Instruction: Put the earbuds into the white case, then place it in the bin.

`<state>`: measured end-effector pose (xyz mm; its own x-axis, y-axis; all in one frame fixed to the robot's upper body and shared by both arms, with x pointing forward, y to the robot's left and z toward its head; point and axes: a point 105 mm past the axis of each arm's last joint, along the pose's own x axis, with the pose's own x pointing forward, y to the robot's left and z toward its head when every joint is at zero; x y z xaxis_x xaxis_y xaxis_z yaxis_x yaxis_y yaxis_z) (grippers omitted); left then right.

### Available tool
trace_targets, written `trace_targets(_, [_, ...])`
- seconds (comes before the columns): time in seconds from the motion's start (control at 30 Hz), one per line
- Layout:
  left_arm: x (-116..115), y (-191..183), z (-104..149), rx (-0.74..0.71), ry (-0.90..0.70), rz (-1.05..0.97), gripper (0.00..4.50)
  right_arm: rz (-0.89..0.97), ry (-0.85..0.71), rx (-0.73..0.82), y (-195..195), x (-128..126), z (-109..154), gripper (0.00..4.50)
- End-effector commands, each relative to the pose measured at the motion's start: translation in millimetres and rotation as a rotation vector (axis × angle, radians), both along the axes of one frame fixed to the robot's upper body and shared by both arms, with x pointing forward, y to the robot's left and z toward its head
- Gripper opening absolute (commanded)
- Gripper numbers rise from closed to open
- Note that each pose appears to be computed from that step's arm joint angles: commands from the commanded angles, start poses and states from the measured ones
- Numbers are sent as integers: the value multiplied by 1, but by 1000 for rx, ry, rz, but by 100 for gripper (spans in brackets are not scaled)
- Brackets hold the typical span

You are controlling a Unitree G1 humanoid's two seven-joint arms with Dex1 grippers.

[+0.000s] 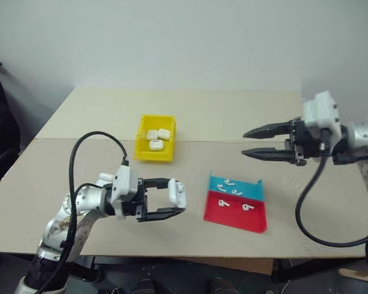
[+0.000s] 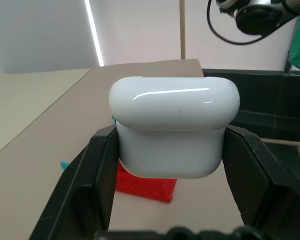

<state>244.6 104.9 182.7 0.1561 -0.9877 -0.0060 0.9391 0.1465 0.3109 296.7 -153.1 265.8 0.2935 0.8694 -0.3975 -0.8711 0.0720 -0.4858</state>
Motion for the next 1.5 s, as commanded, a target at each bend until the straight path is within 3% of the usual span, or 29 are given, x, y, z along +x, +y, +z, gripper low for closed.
trace_targets(0.03, [-7,4,2,27,-67,7,278,-37,30,-272,-9,22,-25,223])
trace_targets(0.23, [-13,0,-3,12,-60,39,278,-97,81,-531,0,62,-52,223])
trace_targets(0.47, [-18,-7,-3,8,-63,44,278,-94,82,-657,19,84,-72,223])
trace_targets(0.77, [-16,-8,-7,7,-56,59,278,-117,125,-737,25,90,-98,223])
trace_targets(1.5, [-12,-8,-6,6,-62,75,278,-152,153,-763,28,94,-121,223])
